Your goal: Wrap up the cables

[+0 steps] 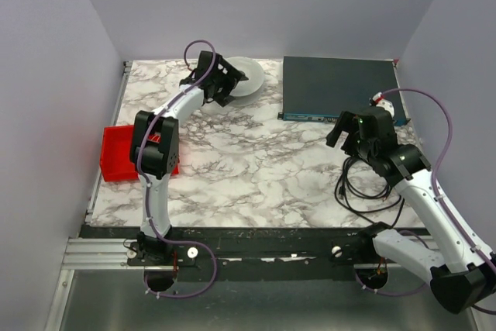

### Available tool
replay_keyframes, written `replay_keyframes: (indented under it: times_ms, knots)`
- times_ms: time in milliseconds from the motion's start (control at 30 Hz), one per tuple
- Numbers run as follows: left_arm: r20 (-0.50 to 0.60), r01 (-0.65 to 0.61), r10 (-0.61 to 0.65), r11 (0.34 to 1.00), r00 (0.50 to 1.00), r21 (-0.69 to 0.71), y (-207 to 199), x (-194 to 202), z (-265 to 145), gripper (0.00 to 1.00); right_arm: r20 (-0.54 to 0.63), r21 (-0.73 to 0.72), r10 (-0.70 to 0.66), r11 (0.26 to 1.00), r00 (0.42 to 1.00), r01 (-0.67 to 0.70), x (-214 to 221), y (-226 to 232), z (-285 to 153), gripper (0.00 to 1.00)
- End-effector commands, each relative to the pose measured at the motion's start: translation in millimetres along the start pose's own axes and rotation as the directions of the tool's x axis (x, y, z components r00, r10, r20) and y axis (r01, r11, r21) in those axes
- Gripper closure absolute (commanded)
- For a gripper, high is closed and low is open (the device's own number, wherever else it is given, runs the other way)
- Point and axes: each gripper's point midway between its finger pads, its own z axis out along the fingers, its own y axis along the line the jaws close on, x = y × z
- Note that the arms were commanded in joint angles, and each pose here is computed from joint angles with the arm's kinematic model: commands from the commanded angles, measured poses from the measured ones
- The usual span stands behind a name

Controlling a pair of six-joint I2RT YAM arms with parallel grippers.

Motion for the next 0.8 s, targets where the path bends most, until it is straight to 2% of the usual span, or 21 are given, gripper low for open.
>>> replay_keyframes:
  times_ms: [0, 333, 767]
  knots:
    - [0.004, 0.141, -0.142, 0.985, 0.99, 0.096, -16.0, -23.7, 3.2, 0.14, 0.01, 0.027, -0.036, 0.999, 0.999, 0.036, -4.6, -6.2, -7.1, 0.0]
    - [0.0, 0.166, -0.166, 0.985, 0.986, 0.04, 21.4, -37.3, 10.7, 0.18, -0.006, 0.019, -0.049, 0.999, 0.999, 0.049, 0.3, -2.6, 4.3, 0.0]
    - [-0.004, 0.241, -0.241, 0.97, 0.97, 0.036, 34.7, -42.9, 32.1, 0.26, -0.022, 0.026, -0.051, 0.998, 0.998, 0.051, 3.7, -1.7, 10.9, 0.0]
